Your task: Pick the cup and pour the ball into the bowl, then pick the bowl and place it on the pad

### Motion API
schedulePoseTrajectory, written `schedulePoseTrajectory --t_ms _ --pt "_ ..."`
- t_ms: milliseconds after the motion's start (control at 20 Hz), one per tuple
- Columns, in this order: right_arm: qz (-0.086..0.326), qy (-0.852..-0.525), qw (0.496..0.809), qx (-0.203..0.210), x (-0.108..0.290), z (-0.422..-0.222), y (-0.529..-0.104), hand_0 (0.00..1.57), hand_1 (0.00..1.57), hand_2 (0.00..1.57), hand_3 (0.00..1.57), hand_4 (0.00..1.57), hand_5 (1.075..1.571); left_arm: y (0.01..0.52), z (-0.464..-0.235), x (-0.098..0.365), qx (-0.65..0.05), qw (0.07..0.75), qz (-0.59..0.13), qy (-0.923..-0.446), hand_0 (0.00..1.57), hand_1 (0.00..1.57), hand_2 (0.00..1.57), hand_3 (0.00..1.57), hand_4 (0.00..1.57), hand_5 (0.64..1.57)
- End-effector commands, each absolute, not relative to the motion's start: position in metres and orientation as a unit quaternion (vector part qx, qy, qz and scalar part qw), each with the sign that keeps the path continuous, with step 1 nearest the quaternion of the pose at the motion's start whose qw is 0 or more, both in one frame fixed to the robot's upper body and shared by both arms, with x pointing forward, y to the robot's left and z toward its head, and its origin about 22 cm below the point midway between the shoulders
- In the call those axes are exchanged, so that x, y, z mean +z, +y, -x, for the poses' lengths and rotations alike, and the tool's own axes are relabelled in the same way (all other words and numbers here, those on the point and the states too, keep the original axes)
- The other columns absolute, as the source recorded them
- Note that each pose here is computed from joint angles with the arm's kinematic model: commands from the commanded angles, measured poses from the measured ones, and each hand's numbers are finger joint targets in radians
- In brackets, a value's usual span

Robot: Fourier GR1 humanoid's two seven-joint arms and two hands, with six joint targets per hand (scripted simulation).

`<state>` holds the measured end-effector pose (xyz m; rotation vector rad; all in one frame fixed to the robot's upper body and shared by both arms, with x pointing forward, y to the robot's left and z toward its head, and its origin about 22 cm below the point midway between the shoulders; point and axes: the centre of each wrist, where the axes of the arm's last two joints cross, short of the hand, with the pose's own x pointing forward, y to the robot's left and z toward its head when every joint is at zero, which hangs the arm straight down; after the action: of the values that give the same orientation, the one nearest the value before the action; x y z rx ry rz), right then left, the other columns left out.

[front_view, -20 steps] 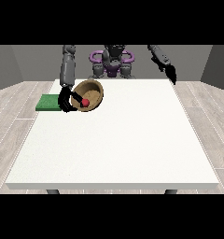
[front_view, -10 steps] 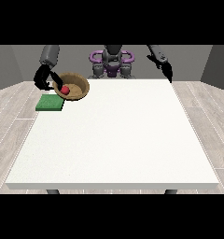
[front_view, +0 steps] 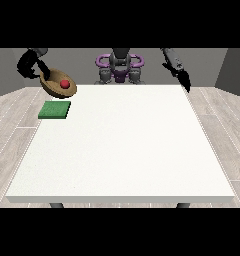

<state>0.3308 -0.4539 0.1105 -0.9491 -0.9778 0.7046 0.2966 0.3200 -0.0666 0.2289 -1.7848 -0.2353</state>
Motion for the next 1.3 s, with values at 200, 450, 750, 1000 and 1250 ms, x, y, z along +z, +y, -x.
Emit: schedulePoseTrajectory --t_ms 200,450,750,1000,1250 --pt "0.476 -0.497 0.68 0.254 0.127 -0.333 -0.473 1.57 1.57 1.57 1.54 1.51 1.57 0.391 -0.304 -0.027 -0.051 0.529 -0.122 -0.838 0.0 0.0 0.0 0.0 0.0 1.063" --pt "0.497 -0.517 0.676 0.169 0.096 -0.315 -0.501 1.57 1.57 1.57 1.57 1.4 1.562 0.403 -0.317 0.018 -0.051 0.465 -0.099 -0.879 0.0 0.0 0.0 0.0 0.88 1.175" --pt "0.419 -0.562 0.711 0.053 0.074 -0.309 -0.507 1.57 1.57 1.57 1.5 1.0 1.451 0.434 -0.294 0.019 -0.031 0.455 -0.126 -0.881 0.0 0.0 0.0 0.0 0.89 1.192" --pt "0.339 -0.576 0.742 -0.057 0.071 -0.316 -0.504 1.57 1.57 1.57 1.31 0.36 1.399 0.45 -0.289 0.031 -0.033 0.46 -0.121 -0.879 0.0 0.0 0.0 0.0 0.86 1.163" --pt "0.36 -0.587 0.717 -0.109 0.134 -0.303 -0.548 0.15 0.15 0.63 0.24 0.0 1.237 0.452 -0.283 0.041 -0.028 0.454 -0.122 -0.882 0.0 0.0 0.0 0.0 0.86 1.188"
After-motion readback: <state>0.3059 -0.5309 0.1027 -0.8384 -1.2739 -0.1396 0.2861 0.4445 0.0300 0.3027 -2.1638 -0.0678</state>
